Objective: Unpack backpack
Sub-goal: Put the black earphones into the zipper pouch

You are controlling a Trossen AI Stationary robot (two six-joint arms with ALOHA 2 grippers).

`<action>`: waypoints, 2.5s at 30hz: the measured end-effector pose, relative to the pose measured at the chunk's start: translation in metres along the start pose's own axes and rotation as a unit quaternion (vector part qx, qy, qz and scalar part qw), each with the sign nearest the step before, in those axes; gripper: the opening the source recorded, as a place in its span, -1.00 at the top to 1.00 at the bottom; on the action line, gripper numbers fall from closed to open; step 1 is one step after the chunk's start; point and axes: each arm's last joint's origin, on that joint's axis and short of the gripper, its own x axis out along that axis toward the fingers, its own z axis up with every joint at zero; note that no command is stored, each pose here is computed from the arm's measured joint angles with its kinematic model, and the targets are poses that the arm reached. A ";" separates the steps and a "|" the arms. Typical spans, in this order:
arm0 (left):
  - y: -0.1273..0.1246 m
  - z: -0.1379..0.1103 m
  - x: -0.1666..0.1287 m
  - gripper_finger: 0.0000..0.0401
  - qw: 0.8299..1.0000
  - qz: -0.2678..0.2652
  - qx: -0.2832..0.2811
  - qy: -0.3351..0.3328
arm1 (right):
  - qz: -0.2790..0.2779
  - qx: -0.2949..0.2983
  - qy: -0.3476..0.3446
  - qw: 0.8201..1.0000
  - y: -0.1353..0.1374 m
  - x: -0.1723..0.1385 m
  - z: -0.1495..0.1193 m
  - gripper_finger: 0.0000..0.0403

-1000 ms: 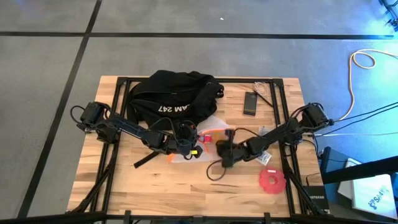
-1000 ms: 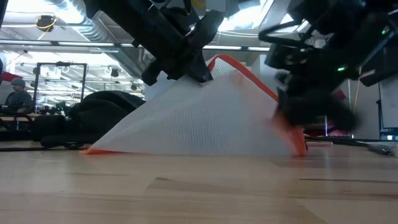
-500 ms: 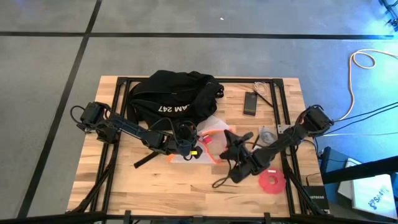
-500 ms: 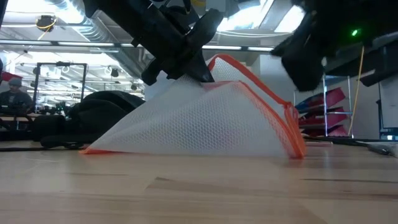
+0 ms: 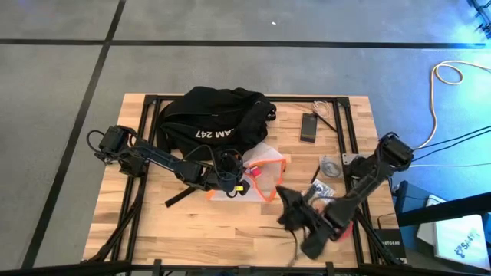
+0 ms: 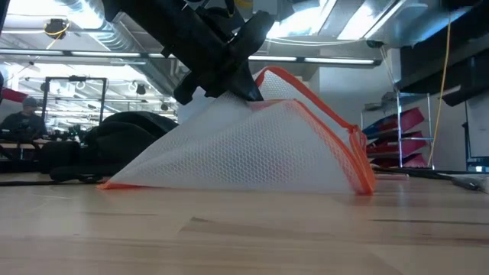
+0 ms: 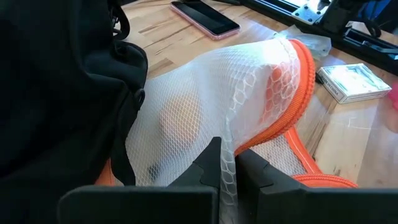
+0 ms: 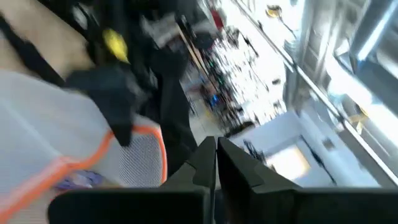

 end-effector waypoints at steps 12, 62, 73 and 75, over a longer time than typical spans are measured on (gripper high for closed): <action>0.000 0.000 0.000 1.00 1.000 0.000 -0.002 0.000 | 0.052 0.111 -0.057 0.991 -0.028 -0.048 0.022 1.00; 0.001 0.001 0.001 1.00 1.000 0.002 -0.003 0.000 | 0.339 0.210 0.717 0.572 -0.078 0.036 -0.174 -0.03; 0.001 0.001 0.001 1.00 1.000 0.002 -0.003 -0.001 | 0.390 0.184 0.728 0.533 -0.066 0.069 -0.183 0.02; 0.001 0.001 0.001 1.00 1.000 0.002 -0.003 -0.001 | 0.401 0.166 0.728 0.531 -0.062 0.077 -0.187 0.02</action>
